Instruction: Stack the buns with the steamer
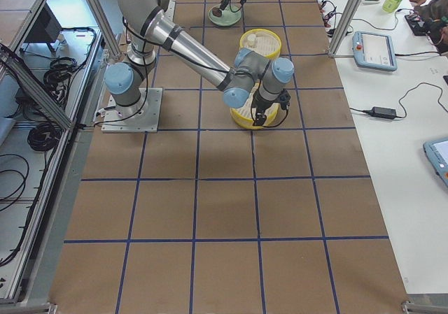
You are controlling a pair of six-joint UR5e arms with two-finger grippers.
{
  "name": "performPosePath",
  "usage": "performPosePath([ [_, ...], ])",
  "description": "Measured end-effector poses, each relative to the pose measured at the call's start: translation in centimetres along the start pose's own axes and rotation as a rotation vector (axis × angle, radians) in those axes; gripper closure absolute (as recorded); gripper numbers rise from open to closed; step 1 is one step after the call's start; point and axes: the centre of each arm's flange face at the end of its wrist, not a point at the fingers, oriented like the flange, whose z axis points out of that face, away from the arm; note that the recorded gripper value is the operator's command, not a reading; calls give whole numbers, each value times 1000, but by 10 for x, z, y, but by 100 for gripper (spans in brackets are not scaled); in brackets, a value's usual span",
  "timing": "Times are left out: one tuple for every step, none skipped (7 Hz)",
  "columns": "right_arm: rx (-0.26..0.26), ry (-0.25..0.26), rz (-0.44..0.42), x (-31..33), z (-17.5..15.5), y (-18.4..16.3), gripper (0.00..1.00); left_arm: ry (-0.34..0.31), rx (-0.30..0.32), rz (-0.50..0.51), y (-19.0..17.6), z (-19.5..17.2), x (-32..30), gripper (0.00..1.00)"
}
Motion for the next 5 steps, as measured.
performPosePath([
  [15, 7, 0, 3, 7, -5, 6, 28, 0, 5, -2, 4, 3, 83],
  [30, 11, 0, 4, 11, -9, 27, 41, 1, 8, -2, 4, 5, 95],
  [37, 13, 1, 5, 14, -10, 55, 46, 2, 9, -2, 4, 6, 98],
  [40, 13, 1, 5, 15, -11, 86, 53, 17, 6, 0, -2, 7, 98],
  [42, 11, 2, 5, 15, -11, 92, 86, 63, -7, 4, -21, 9, 98],
])
